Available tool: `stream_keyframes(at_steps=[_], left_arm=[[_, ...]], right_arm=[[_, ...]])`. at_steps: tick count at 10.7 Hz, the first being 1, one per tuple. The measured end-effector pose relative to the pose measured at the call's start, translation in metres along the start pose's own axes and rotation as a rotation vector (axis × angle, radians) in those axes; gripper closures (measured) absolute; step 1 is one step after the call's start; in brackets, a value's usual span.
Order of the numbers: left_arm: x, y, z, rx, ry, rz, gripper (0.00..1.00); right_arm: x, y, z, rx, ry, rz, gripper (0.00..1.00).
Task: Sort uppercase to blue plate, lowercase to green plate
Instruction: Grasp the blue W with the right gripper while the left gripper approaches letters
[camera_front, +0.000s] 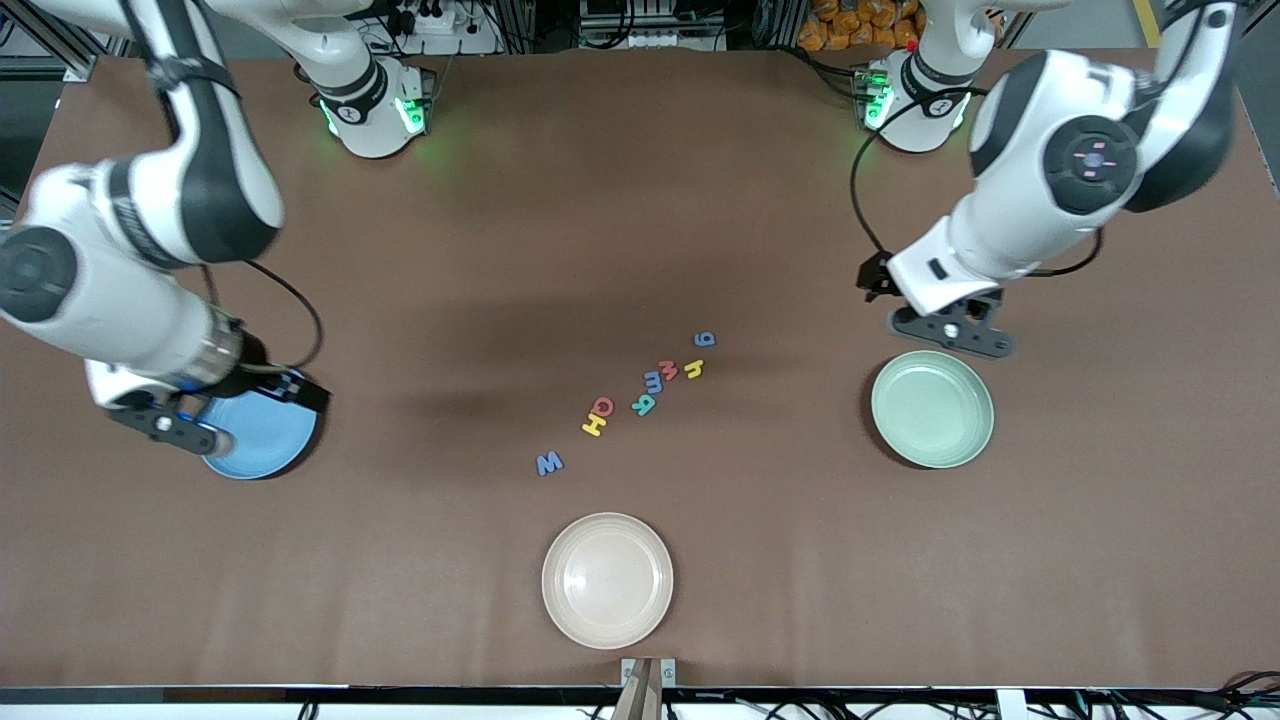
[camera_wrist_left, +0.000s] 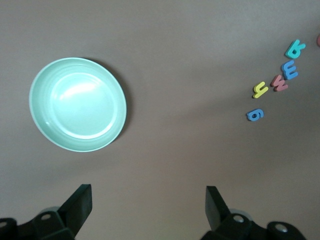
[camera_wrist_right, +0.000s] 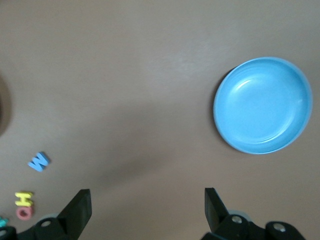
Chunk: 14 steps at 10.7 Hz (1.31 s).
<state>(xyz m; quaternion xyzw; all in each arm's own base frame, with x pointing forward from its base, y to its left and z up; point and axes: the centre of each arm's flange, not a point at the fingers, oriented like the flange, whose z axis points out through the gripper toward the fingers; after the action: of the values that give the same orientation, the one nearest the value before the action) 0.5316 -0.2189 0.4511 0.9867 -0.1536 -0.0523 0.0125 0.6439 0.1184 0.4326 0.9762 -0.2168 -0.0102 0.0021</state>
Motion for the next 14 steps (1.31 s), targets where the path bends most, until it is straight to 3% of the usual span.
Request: stream_keyframes(at_steps=[5, 8, 10, 14], left_arm=[[-0.021, 0.053, 0.067, 0.002, 0.026, 0.104, 0.00], [-0.030, 0.057, 0.100, 0.000, 0.055, 0.116, 0.00], [-0.035, 0.059, 0.116, -0.004, 0.087, 0.123, 0.00], [-0.040, 0.083, 0.138, -0.025, 0.160, 0.169, 0.00]], right_arm=[[-0.002, -0.079, 0.075, 0.022, 0.004, 0.291, 0.00], [-0.018, -0.136, 0.101, 0.070, 0.020, 0.480, 0.00], [-0.022, -0.149, 0.131, 0.070, 0.009, 0.612, 0.00], [-0.037, -0.175, 0.180, 0.101, 0.004, 0.741, 0.00]])
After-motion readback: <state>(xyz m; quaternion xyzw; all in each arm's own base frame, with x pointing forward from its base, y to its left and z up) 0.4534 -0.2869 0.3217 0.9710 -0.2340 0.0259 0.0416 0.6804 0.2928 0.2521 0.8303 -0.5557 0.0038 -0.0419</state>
